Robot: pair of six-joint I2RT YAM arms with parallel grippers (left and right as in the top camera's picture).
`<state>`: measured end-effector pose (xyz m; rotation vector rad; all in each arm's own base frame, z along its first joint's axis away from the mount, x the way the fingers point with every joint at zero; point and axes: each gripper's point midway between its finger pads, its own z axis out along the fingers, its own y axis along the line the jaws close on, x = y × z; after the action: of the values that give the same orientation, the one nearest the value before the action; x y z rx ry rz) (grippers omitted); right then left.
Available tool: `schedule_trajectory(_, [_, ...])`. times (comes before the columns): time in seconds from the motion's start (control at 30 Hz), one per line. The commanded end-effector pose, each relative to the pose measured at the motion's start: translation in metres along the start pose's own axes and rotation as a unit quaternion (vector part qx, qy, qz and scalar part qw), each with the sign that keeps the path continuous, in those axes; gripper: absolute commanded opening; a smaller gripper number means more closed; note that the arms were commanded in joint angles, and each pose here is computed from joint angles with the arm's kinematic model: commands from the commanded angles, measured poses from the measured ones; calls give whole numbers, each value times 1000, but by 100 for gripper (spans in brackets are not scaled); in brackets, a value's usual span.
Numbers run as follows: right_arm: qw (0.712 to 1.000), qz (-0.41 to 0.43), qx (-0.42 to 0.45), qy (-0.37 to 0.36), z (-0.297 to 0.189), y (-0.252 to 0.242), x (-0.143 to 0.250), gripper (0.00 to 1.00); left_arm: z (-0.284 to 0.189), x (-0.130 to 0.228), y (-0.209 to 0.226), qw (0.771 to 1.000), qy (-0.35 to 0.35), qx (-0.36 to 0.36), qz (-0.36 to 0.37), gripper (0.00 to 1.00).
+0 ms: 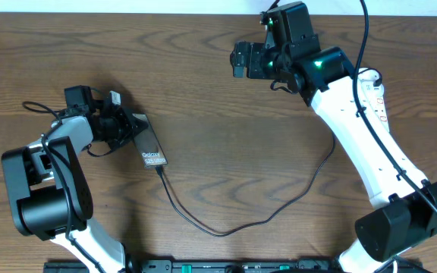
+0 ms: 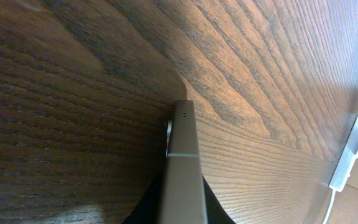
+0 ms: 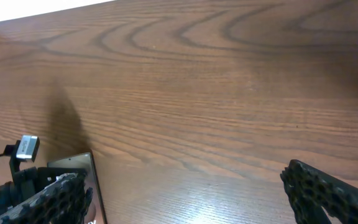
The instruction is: Plug charger to phone and switch on socket
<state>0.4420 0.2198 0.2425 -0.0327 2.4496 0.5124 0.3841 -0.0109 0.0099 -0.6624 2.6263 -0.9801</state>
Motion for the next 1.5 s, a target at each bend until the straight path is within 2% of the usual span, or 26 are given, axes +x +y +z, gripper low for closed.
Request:
schedule_trajectory(0.0, [1000,-10,-4,-18,-13,8,-8,99,0,-5,6,1000,-9,-20,11,8])
schedule_trajectory(0.47, [1000,-12,-8,-20,-13,12,-7,99,1,-1,8,1000,-5,-22,7,8])
schedule_trajectory(0.57, [1000,-12,-8,-20,-13,12,-8,99,1,-1,8,1000,-5,-22,7,17])
schedule_trajectory(0.73, [1000,-12,-9,-22,-13,13,-8,99,1,0,9,1000,-4,-22,6,17])
schedule_trajectory(0.83, [1000,-12,-9,-21,-13,12,-8,99,1,0,9,1000,-3,-22,6,25])
schedule_trajectory(1.07, [1000,-12,-9,-21,-13,12,-8,99,1,2,9,1000,0,-24,3,30])
schedule_trajectory(1.23, [1000,-12,-9,-21,-13,12,-8,99,1,4,11,1000,5,-26,-1,39])
schedule_trajectory(1.47, [1000,-12,-9,-21,-12,12,-8,99,-1,11,28,997,12,-73,-17,43])
